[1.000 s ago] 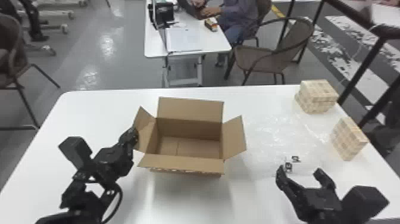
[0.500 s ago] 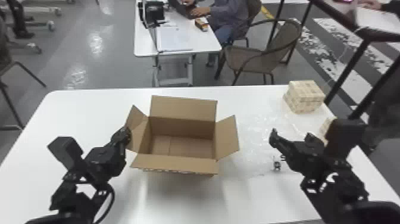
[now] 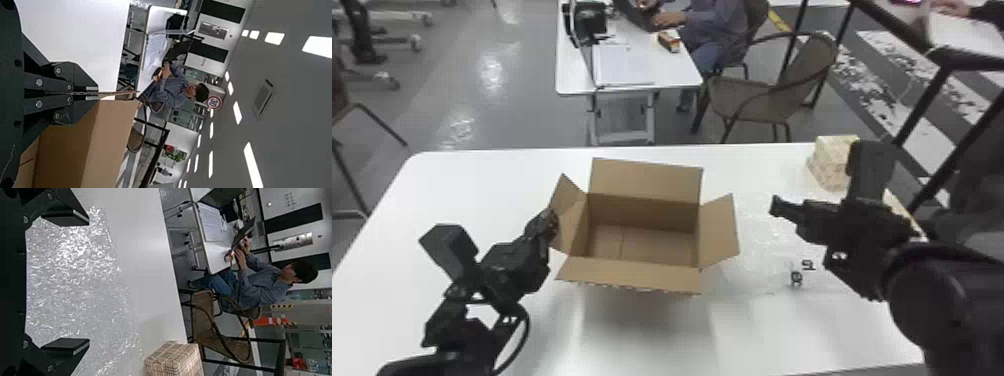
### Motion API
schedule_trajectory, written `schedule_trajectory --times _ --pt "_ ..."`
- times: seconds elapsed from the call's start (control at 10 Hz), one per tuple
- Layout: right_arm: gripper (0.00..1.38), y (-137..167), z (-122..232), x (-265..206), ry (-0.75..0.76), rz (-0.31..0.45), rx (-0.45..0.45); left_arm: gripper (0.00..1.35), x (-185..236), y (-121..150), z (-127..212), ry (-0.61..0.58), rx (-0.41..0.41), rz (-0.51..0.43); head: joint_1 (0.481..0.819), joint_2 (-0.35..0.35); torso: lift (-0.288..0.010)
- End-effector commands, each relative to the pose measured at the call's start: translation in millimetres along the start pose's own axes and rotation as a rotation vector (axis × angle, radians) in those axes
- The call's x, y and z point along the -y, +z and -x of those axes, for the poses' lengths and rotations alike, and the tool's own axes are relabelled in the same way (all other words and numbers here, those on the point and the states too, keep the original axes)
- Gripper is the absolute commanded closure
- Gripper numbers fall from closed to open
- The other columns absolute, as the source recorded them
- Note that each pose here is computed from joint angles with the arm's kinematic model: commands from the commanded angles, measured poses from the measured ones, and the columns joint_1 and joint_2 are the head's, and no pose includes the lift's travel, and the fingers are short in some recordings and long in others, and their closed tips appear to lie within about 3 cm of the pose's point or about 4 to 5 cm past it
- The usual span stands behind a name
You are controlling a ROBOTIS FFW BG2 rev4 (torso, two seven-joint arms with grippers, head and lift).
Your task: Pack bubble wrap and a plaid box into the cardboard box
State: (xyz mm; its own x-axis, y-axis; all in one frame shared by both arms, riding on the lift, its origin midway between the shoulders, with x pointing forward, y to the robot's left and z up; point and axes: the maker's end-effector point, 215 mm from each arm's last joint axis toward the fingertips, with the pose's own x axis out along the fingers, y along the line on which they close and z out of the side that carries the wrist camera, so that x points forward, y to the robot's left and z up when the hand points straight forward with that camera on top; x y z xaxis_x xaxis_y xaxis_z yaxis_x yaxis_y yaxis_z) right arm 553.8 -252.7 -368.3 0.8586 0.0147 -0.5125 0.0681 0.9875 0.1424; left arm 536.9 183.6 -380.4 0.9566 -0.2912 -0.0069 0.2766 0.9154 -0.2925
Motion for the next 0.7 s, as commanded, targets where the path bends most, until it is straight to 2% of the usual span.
schedule_trajectory --times 0.0,0.2,0.6 --pt "0.21 4.2 -2.4 -0.3 -0.018 -0.003 -0.073 1.19 1.4 -0.8 -0.9 -0.001 -0.002 0.005 0.695 -0.069 -0.095" --pt "0.21 -7.4 -13.4 23.2 -0.062 0.009 -0.211 1.19 5.9 -0.3 -3.5 -0.009 -0.002 0.007 0.695 -0.078 -0.095" --pt "0.21 -48.1 -45.3 41.4 -0.098 -0.011 -0.415 1.19 9.8 -1.1 -6.1 -0.015 -0.006 0.011 0.695 -0.109 -0.095"
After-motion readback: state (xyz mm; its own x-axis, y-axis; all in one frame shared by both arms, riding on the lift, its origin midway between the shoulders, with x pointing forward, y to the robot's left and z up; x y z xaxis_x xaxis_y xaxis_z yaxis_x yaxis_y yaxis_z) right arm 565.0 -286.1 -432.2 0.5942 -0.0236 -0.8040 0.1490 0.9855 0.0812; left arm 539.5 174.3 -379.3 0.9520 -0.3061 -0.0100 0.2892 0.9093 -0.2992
